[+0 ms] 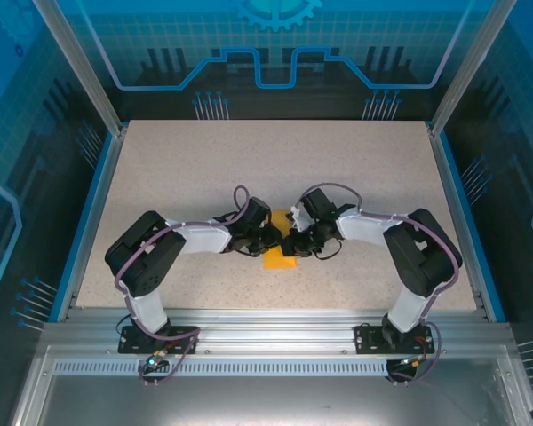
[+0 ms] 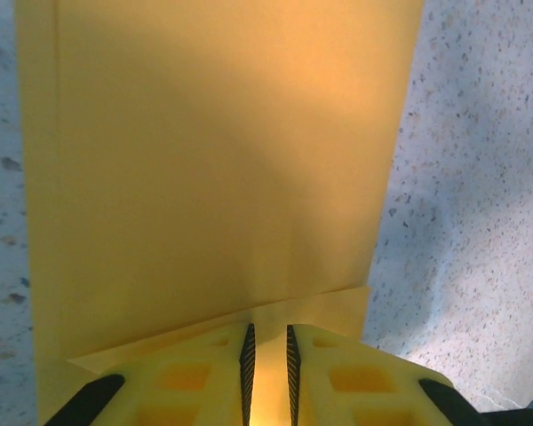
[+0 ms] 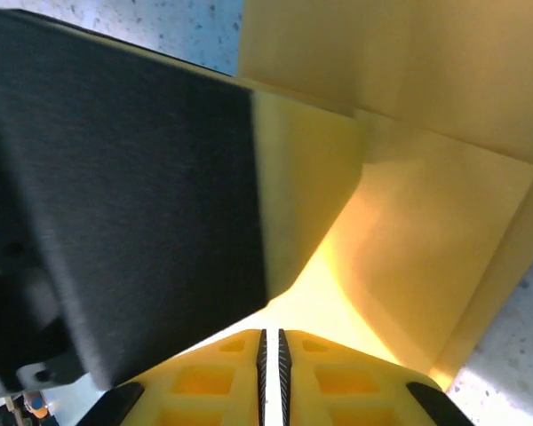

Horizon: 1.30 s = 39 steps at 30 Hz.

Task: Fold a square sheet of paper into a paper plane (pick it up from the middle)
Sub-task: Fold the triangle a second time at the center of the table.

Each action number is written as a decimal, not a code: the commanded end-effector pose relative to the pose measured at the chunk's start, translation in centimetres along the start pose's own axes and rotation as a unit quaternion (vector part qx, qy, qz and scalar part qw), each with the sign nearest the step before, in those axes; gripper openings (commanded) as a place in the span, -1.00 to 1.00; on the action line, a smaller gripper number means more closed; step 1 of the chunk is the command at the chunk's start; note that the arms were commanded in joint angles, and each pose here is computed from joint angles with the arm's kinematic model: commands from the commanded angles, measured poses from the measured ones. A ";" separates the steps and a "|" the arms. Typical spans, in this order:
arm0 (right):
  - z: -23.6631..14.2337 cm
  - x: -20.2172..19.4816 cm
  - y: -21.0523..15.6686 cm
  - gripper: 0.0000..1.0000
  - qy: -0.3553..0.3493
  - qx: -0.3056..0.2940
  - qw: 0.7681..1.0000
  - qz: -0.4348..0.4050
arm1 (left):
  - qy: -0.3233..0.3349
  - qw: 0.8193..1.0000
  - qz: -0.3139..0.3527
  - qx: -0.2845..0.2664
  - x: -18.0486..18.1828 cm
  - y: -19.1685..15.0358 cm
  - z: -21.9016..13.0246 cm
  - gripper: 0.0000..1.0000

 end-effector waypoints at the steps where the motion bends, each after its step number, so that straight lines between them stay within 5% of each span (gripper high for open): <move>1: 0.9 -0.4 -0.2 -0.73 -0.011 0.022 1.000 0.002 | 0.005 1.000 0.009 0.001 -0.1 -0.2 0.0 -0.58; 39: -2.1 -5.2 -7.8 -0.75 -0.072 0.042 0.994 0.068 | 0.072 0.997 -0.008 -0.012 3.6 -0.4 1.0 -0.75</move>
Point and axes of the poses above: each hand's point on the last joint's axis, 136 mm out from that joint toward the fingers, its own z axis out along the fingers, its own x axis along the line the jaws close on, y = z × x, the point moved 7 cm from there along -z, back along the fingers, and after that the axes turned 9 degrees about -z, right-handed, at the moved point
